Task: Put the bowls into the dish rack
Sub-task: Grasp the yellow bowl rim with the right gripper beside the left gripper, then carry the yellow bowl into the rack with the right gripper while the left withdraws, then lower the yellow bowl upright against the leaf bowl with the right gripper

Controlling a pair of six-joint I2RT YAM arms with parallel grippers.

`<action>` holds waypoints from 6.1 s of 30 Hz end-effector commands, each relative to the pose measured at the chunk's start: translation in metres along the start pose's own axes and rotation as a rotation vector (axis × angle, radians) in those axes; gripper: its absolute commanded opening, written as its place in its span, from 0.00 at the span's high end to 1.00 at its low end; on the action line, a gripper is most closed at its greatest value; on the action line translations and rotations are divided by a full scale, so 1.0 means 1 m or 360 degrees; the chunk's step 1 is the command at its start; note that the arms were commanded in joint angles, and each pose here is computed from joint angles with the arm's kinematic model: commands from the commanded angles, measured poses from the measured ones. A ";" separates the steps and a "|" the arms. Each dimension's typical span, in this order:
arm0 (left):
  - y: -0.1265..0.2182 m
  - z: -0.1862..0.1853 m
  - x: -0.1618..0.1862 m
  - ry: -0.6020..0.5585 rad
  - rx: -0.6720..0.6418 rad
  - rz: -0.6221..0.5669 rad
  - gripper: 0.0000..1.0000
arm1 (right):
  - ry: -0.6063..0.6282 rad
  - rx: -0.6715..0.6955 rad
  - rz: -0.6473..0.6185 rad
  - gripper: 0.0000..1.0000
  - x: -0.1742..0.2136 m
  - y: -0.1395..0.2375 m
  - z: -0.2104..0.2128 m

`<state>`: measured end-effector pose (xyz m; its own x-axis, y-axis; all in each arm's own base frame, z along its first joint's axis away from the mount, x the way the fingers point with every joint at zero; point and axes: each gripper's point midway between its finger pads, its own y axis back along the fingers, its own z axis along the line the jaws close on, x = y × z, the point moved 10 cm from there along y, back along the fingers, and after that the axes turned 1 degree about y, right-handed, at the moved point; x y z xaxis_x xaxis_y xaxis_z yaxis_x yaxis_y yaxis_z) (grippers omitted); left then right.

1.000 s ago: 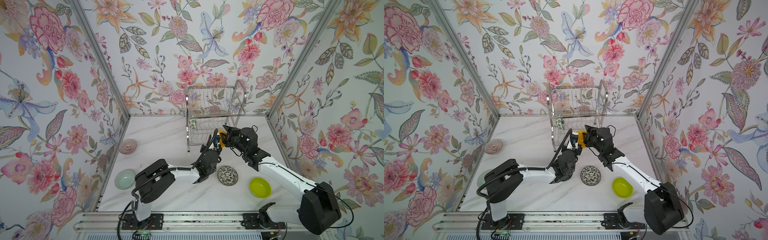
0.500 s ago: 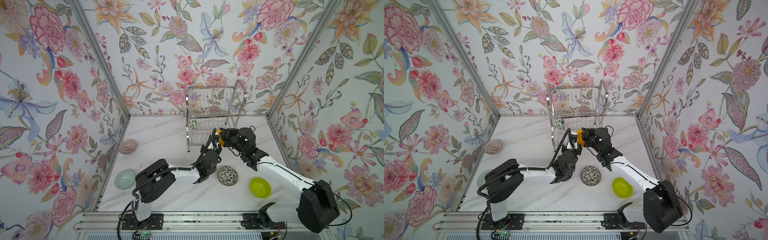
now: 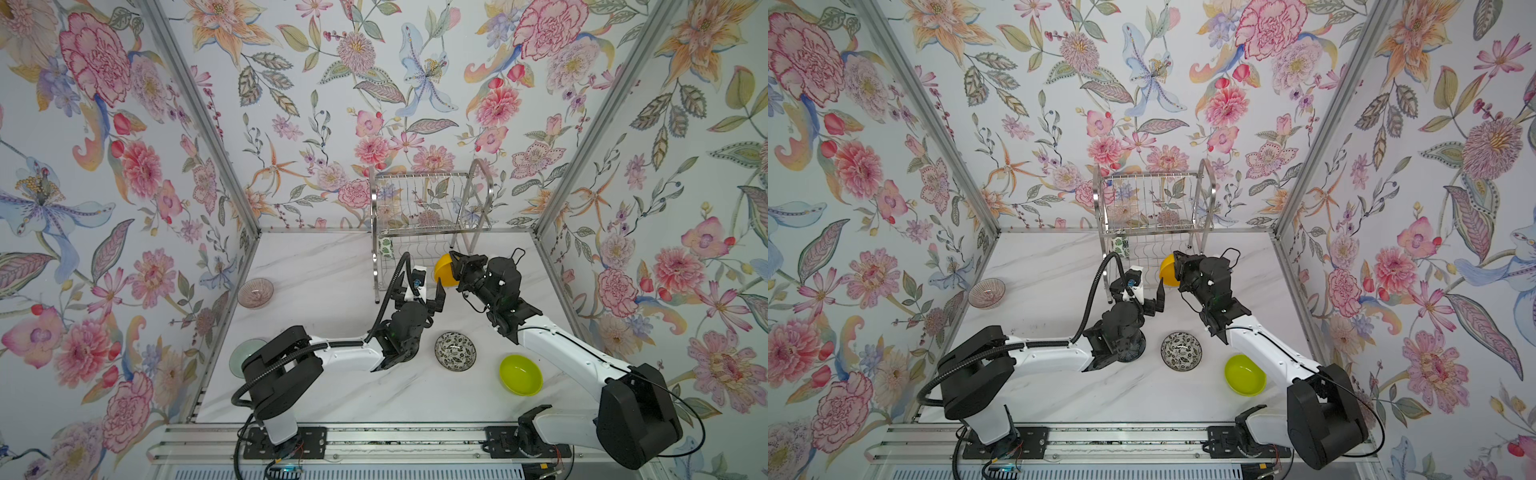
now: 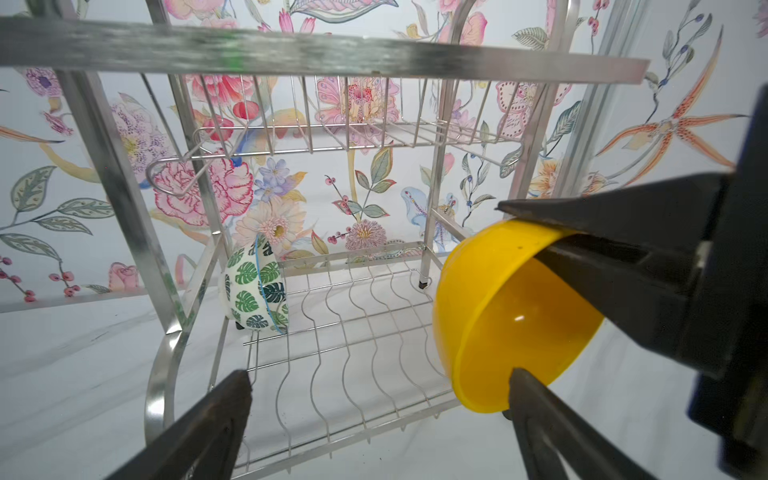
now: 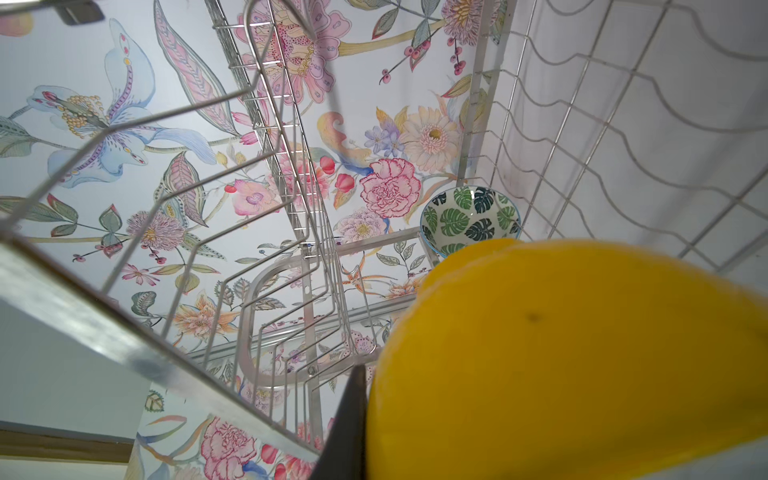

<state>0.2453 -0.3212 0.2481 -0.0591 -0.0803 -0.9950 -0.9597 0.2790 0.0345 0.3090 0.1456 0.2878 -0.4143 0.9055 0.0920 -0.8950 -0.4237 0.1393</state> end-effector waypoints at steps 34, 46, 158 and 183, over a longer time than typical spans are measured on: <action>0.008 0.074 0.041 -0.0803 -0.0226 0.0180 0.01 | 0.1677 -0.0672 0.0445 1.00 0.031 -0.038 -0.031; 0.005 0.076 0.041 -0.0722 -0.0263 0.0242 0.01 | 0.1482 -0.0727 0.0485 1.00 0.022 -0.086 -0.051; -0.016 0.104 0.039 -0.0184 -0.0276 0.0475 0.01 | 0.1158 -0.0464 0.0856 0.86 0.001 -0.249 -0.112; -0.015 0.104 0.038 -0.0183 -0.0278 0.0470 0.01 | 0.1204 -0.0439 0.0847 0.75 0.004 -0.250 -0.100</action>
<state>0.2809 -0.2303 0.1901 -0.3345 0.1161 -0.9352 -0.9303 0.1175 0.3474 0.5107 0.2642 0.1443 -0.6945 0.4006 -0.5977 -0.4950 -0.8688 -0.0072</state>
